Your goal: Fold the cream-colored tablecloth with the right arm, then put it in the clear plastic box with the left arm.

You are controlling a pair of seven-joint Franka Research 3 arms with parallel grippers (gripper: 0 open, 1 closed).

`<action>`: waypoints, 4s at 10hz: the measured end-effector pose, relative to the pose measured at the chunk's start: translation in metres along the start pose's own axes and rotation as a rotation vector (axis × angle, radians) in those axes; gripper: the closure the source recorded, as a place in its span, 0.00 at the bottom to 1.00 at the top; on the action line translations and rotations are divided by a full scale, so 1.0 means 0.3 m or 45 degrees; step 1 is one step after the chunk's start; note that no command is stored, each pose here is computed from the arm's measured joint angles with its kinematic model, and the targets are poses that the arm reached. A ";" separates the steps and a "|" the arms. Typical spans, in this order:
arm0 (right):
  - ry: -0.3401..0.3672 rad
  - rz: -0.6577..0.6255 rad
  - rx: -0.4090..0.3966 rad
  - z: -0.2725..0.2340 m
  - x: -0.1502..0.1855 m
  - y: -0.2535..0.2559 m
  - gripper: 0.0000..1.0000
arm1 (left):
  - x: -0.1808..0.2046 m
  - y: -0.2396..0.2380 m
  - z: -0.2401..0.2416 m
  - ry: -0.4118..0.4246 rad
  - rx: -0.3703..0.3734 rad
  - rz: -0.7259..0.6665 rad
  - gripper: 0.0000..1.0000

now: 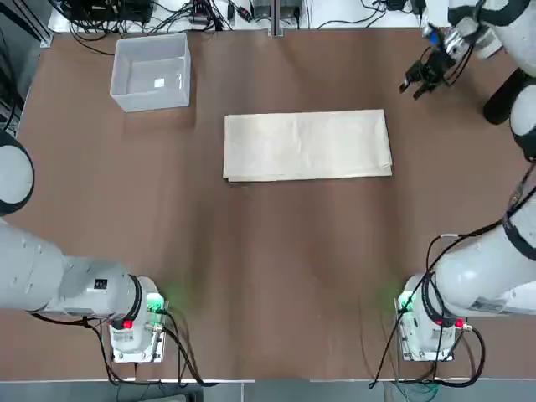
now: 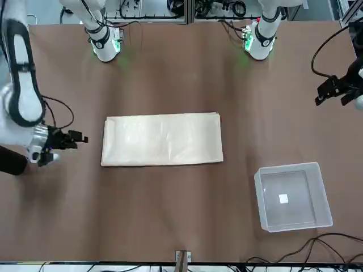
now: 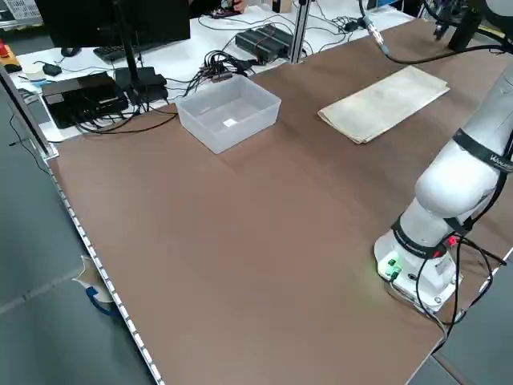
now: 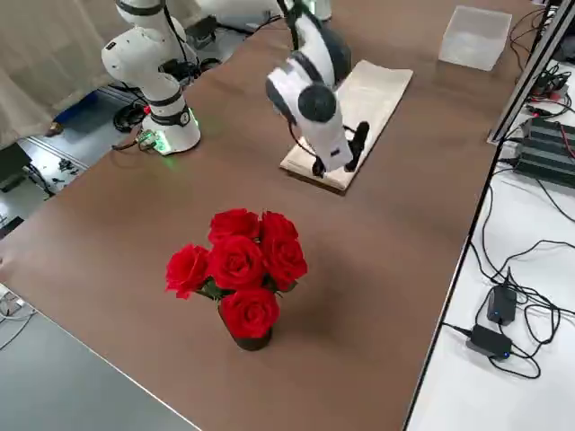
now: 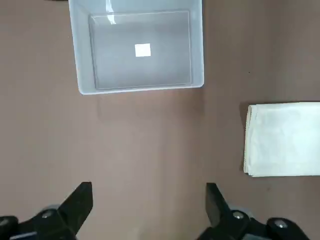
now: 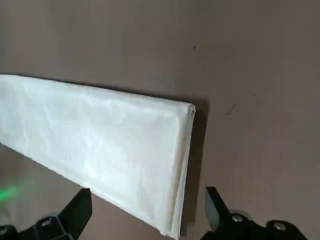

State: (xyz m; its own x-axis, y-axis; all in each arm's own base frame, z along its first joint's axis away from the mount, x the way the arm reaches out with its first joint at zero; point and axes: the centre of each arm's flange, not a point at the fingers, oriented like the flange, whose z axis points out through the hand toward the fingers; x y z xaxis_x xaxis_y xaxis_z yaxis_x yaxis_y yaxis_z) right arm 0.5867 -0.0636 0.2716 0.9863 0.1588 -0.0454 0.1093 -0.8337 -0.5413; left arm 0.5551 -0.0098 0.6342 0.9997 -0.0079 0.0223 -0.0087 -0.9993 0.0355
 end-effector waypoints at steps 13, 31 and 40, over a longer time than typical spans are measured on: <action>-0.064 0.153 0.179 0.366 -0.097 0.169 0.22 | 0.001 0.000 0.002 -0.002 0.000 0.001 0.01; -0.046 0.178 0.188 0.418 -0.101 0.142 0.98 | 0.001 0.000 0.003 -0.004 0.000 0.002 0.01; -0.019 0.111 0.062 0.243 -0.023 0.022 0.97 | 0.001 0.002 0.004 -0.005 0.000 0.003 0.01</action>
State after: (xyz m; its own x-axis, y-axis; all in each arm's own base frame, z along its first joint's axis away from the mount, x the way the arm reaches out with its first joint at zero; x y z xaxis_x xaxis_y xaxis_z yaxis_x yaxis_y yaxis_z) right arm 0.5715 -0.0314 0.2071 0.9898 0.0951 -0.1063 0.0169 -0.8181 -0.5749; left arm 0.5554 -0.0104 0.6330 0.9998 -0.0107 0.0183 -0.0114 -0.9993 0.0353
